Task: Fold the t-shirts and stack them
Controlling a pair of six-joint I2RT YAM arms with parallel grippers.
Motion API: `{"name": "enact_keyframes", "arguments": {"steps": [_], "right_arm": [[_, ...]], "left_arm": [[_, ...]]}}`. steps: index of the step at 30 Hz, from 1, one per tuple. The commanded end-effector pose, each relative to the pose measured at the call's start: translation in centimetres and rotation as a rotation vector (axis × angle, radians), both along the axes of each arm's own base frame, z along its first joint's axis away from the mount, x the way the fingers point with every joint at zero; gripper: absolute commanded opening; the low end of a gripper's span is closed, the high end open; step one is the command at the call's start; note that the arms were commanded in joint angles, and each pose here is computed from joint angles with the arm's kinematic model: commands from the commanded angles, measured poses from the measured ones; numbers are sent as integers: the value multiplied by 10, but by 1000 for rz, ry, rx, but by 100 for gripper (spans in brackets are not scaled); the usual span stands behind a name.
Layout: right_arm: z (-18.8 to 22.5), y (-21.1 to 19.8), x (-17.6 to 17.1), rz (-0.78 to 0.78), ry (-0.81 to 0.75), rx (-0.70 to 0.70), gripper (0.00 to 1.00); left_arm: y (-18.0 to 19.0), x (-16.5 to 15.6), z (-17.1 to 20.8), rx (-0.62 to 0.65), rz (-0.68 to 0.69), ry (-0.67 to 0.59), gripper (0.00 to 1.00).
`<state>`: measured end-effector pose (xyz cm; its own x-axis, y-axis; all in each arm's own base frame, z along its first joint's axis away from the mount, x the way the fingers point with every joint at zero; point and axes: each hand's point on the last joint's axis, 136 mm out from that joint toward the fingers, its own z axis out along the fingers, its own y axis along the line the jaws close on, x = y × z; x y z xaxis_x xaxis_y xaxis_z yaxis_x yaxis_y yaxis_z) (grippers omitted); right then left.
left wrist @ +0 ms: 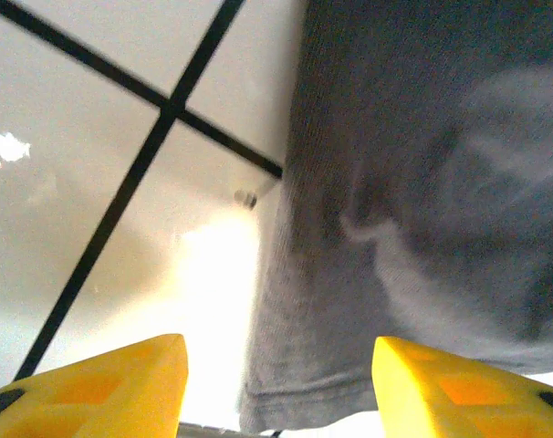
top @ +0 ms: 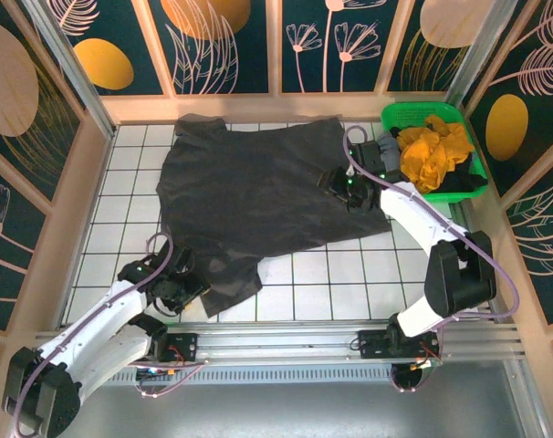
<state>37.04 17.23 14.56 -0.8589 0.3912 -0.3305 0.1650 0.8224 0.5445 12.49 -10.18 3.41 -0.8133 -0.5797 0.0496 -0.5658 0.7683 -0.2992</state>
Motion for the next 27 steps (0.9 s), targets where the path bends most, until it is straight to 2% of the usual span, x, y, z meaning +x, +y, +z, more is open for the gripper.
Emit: {"name": "enact_keyframes", "arguments": {"steps": [1,7,10,12,13,14,16,20,24,27], "right_arm": [[-16,-1,-17,0,58,-2,56],[-12,-5,-17,-13,53,-19,56],[-11,-8,-20,-22,49,-27,55],[-15,-13,-25,-35,59,-36,55],[-17,-16,-28,-48,65,-42,54],[-21,-22,-32,-66,75,-52,54],[-28,-38,-39,-120,96,-82,53],[-40,-81,-55,-274,139,-135,54],[-49,-110,-66,-363,167,-174,53],[-59,-121,-75,-391,195,-222,53]], "left_arm": [[-9,-11,-8,19,-9,78,58],[-27,-12,-27,54,-71,105,54],[-39,-1,-34,28,-56,81,45],[-47,10,-33,20,-47,57,28],[-47,17,-30,39,-37,44,10],[-43,23,-25,73,-16,28,0],[-25,28,-11,150,64,-7,0],[28,16,25,242,325,-104,0],[78,-1,62,287,577,-207,0],[96,-5,74,297,675,-257,0]]}}
